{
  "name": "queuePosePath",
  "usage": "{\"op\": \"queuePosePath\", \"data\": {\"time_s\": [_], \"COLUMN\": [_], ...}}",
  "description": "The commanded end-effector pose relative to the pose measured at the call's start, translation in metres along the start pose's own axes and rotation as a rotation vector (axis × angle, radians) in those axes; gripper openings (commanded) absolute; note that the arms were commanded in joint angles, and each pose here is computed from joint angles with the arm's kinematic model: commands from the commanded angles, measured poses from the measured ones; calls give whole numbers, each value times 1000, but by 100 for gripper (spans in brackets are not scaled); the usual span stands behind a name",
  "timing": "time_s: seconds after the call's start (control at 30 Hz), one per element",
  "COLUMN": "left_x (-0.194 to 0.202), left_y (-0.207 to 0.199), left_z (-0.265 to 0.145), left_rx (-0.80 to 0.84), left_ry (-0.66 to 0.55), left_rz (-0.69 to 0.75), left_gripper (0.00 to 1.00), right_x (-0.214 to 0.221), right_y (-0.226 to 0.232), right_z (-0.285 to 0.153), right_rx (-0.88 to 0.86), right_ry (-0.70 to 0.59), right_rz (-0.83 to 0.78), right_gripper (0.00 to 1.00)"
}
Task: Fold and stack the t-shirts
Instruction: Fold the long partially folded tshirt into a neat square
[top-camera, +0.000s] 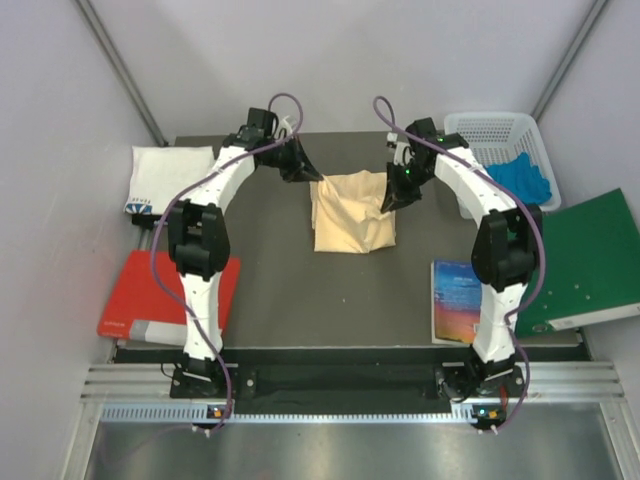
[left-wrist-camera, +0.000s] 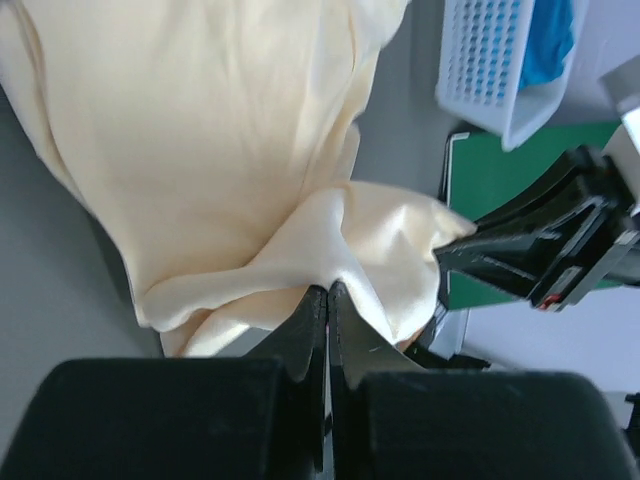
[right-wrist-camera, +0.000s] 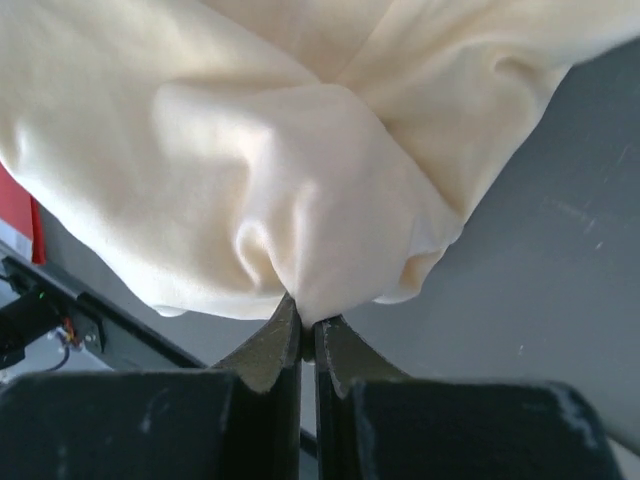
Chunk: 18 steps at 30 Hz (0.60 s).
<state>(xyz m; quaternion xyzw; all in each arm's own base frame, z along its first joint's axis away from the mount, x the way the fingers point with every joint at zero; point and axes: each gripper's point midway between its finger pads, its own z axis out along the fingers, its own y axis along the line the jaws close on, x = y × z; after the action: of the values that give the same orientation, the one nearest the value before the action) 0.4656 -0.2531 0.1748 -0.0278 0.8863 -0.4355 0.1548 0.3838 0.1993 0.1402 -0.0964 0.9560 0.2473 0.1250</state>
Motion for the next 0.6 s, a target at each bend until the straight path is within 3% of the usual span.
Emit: {"op": "queuePosePath", "data": {"time_s": [0.0,0.23,0.47,0.53,0.57], "left_x": [-54,-82,-90,-93,-95], "left_y": [-32,-31,-7,0,1], "left_z": [-4,13,39,38,37], "left_rx": [137,251,328,349,348], "left_ry": [-120,-149,-102,-94,-99], "left_rz": [80,56,-31,-66,-70], "left_gripper": [0,0,0,10,36], "right_x": [-62,-109,-141,-148,-149], "right_y": [-2,-12,-38,-43,-51], "right_z": [-6,-4,13,18,24], "right_rx": [20,13,26,25,48], "right_ry": [-208,-322,-398,-413,-416], "right_rz": [-53,-28,53,71,87], "right_gripper": [2,4,9,12,13]}}
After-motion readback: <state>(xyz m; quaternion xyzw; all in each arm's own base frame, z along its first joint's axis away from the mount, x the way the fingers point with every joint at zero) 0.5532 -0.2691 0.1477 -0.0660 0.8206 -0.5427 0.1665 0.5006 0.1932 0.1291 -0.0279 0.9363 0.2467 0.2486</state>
